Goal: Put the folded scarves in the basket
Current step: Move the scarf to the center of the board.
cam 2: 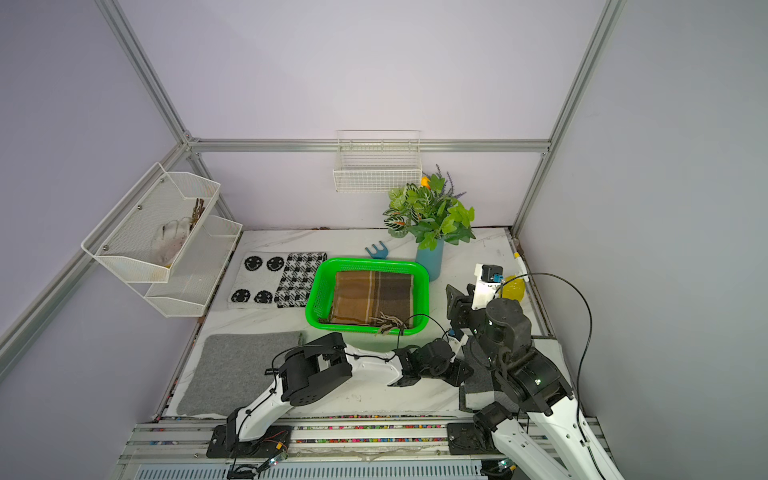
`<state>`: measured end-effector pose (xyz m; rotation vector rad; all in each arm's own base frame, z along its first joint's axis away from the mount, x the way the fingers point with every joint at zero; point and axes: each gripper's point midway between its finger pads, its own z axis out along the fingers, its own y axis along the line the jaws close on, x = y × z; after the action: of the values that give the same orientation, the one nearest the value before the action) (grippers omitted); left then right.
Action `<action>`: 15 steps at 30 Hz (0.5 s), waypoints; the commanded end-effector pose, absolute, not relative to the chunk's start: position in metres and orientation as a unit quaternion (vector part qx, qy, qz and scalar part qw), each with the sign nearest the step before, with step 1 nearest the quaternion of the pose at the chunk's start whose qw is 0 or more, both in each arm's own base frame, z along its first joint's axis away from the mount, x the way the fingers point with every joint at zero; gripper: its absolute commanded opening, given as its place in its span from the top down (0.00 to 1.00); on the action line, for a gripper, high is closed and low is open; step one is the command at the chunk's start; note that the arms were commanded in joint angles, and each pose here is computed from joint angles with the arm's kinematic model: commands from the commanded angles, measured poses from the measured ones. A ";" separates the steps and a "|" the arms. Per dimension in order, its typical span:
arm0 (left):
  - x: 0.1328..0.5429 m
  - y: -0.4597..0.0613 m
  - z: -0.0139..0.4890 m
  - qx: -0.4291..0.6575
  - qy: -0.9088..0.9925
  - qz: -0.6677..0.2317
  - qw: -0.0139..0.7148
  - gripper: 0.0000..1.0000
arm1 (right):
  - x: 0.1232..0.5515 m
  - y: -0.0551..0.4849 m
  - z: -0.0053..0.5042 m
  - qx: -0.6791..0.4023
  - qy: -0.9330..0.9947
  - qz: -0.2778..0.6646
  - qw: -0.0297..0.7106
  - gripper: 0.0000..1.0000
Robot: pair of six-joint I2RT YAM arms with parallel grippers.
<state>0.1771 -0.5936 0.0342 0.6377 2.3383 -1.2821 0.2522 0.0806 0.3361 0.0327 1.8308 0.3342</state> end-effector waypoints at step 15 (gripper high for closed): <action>0.180 -0.451 0.006 0.189 0.887 -0.383 0.179 1.00 | 0.256 0.106 0.322 -0.021 0.795 0.191 0.576 0.44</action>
<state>0.1785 -0.4888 0.0307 0.5566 2.3943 -1.2320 0.2548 0.0993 0.3218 -0.0352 1.8712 0.4090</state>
